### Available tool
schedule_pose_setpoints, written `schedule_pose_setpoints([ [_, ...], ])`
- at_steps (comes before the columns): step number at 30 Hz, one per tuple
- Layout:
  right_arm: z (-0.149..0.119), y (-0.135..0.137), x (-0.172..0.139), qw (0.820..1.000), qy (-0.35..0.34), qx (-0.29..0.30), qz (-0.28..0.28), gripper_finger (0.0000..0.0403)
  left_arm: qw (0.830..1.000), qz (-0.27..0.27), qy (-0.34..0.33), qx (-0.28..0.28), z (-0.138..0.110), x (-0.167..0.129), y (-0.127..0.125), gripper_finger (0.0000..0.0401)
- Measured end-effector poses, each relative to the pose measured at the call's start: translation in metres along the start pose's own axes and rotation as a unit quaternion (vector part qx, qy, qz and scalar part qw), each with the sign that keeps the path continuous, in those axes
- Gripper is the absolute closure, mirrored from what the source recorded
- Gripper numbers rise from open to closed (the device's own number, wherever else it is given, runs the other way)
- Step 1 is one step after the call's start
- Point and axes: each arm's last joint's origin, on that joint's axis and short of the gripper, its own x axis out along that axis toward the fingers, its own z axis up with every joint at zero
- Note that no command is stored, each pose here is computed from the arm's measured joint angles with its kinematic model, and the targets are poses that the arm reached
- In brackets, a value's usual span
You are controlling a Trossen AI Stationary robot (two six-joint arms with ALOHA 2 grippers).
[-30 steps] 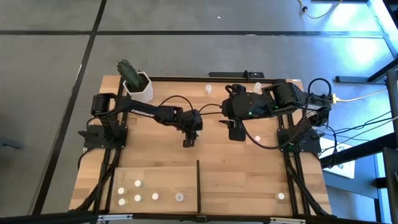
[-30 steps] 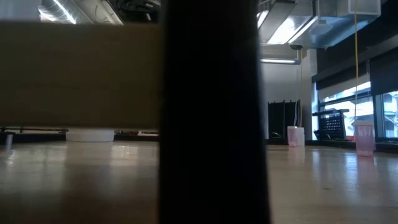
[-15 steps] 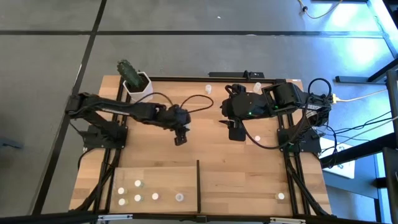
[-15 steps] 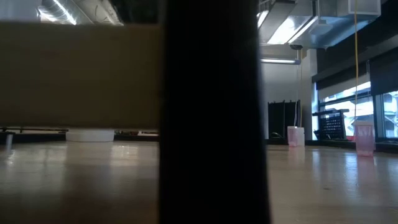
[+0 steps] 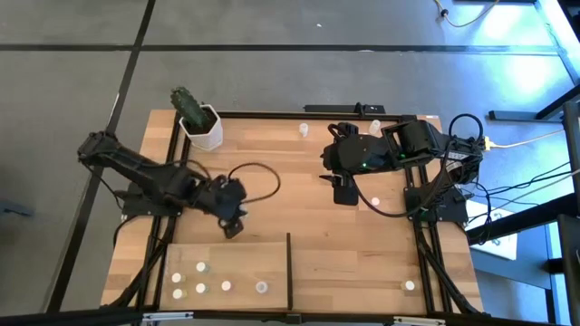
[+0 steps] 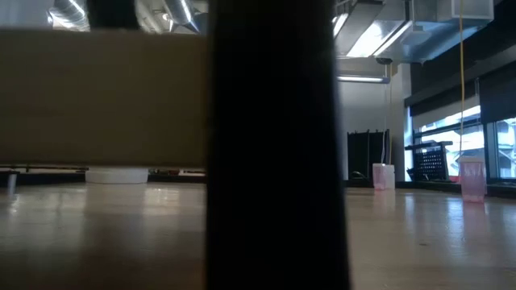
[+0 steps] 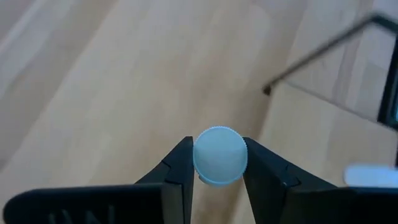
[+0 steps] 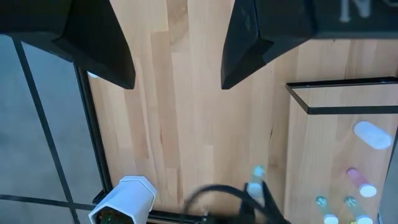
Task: Pick and place medicine bottles onto shelf by color
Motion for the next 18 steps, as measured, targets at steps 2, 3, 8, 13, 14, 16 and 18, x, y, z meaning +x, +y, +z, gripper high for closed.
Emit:
schedule_pose_setpoints([
  [2,0.000,0.000,0.000,1.000,0.000,-0.008,0.000,0.0164,1.000,0.001,0.009,0.003,-0.010,-0.004,-0.005,0.0305],
  [3,0.000,0.000,0.000,1.000,0.000,-0.009,0.000,0.0164,1.000,0.002,0.015,0.008,-0.014,-0.006,-0.007,0.0305],
  [8,0.000,0.001,0.000,1.000,0.001,-0.011,0.017,0.0164,0.998,0.018,0.056,0.031,-0.039,-0.016,-0.013,0.0305],
  [13,0.000,0.004,0.000,0.998,0.003,-0.010,0.068,0.0164,0.995,0.018,0.081,0.053,-0.063,-0.027,-0.021,0.0305],
  [14,0.000,0.004,0.000,0.997,0.002,-0.008,0.075,0.0164,0.995,0.011,0.083,0.059,-0.068,-0.029,-0.023,0.0305],
  [16,0.002,0.005,0.000,0.997,-0.005,-0.008,0.079,0.0164,0.994,0.001,0.083,0.067,-0.077,-0.034,-0.028,0.0305],
  [18,0.003,0.005,0.000,0.997,-0.012,-0.020,0.079,0.0164,0.994,-0.006,0.078,0.072,-0.086,-0.039,-0.031,0.0305],
])
